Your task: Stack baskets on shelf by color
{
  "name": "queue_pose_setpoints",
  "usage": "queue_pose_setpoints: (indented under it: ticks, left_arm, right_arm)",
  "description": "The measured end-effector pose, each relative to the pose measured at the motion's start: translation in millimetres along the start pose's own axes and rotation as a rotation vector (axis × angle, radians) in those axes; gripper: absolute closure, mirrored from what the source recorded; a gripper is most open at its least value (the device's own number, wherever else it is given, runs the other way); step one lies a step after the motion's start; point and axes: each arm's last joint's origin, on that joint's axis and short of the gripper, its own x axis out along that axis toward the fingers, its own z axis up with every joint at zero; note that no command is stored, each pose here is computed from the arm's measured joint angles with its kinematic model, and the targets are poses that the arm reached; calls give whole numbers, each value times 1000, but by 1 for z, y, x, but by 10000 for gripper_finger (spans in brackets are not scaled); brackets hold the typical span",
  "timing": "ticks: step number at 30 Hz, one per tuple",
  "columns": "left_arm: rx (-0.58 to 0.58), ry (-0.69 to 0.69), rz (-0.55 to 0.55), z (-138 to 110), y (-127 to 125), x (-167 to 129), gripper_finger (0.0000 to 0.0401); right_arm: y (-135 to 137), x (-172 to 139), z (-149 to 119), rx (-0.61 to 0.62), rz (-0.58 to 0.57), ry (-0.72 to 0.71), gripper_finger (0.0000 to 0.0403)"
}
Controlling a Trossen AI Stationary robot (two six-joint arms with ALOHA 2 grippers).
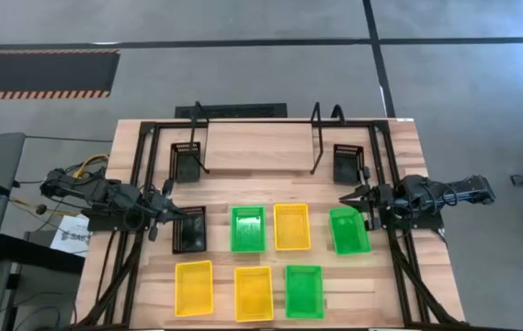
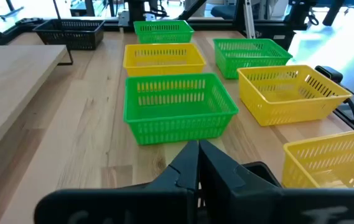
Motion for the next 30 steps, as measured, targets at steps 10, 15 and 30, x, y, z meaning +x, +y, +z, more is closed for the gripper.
queue_pose_setpoints:
  ticks: [10, 15, 30]
  left_arm:
    - [0, 0, 0, 0, 0, 0, 401]
    - [32, -3, 22, 0, 1, 0, 401]
    - [-227, -302, 169, 24, 5, -3, 401]
  right_arm:
    - [0, 0, 0, 0, 0, 0, 352]
    - [0, 0, 0, 0, 0, 0, 352]
    - [0, 0, 0, -2, 0, 0, 352]
